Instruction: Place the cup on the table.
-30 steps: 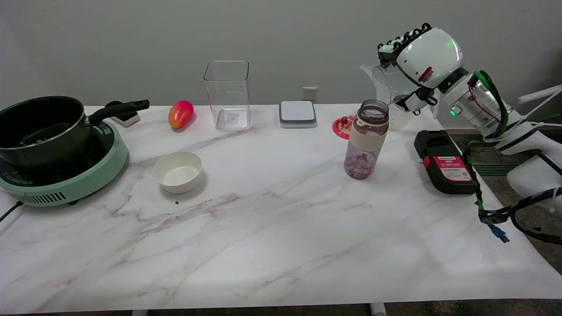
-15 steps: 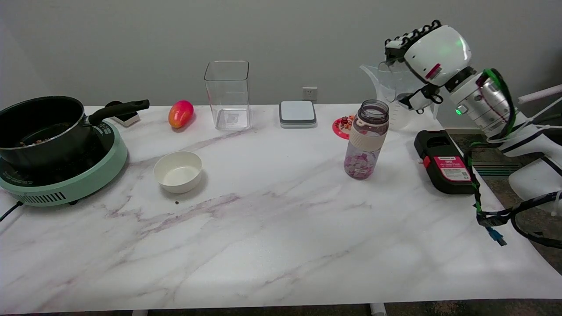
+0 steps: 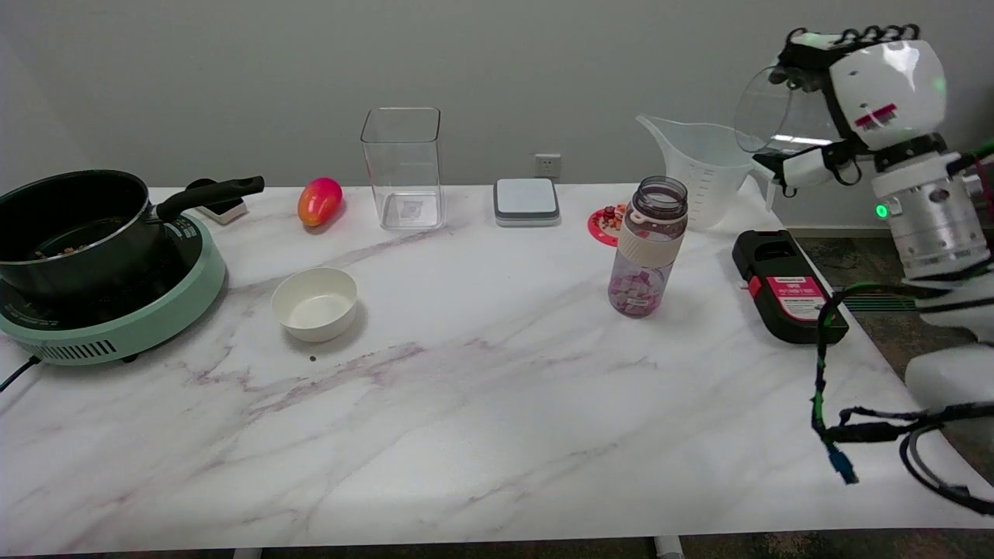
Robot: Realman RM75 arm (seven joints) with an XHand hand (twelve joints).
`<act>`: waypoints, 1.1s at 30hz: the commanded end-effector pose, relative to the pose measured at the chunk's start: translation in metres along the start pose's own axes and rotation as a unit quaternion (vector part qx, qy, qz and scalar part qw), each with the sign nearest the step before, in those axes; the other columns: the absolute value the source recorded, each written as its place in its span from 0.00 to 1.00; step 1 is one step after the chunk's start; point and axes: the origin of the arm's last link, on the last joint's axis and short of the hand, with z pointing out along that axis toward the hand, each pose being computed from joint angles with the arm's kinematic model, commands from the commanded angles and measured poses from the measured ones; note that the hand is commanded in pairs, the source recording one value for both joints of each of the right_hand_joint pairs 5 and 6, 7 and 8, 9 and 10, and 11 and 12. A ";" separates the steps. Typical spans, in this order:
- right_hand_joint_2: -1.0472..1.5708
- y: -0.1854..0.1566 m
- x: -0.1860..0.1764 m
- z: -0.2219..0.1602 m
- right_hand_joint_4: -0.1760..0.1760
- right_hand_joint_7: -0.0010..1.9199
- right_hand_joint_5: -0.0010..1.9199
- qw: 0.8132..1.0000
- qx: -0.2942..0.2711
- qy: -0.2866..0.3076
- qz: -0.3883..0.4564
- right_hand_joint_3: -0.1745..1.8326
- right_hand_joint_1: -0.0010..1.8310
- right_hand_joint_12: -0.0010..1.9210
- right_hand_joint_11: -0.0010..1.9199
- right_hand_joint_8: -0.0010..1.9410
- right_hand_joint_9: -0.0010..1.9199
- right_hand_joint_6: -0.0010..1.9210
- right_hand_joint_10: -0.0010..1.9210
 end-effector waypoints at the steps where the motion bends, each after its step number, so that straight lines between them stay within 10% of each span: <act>1: 0.78 -0.067 0.008 -0.103 0.50 0.79 0.71 0.939 -0.248 0.113 0.208 0.47 0.78 0.66 0.66 0.78 0.77 0.71 0.77; 33: 0.91 -0.237 -0.054 -0.150 0.50 0.83 0.78 0.855 -0.262 -0.001 0.447 0.32 0.70 0.68 0.68 0.82 0.80 0.78 0.80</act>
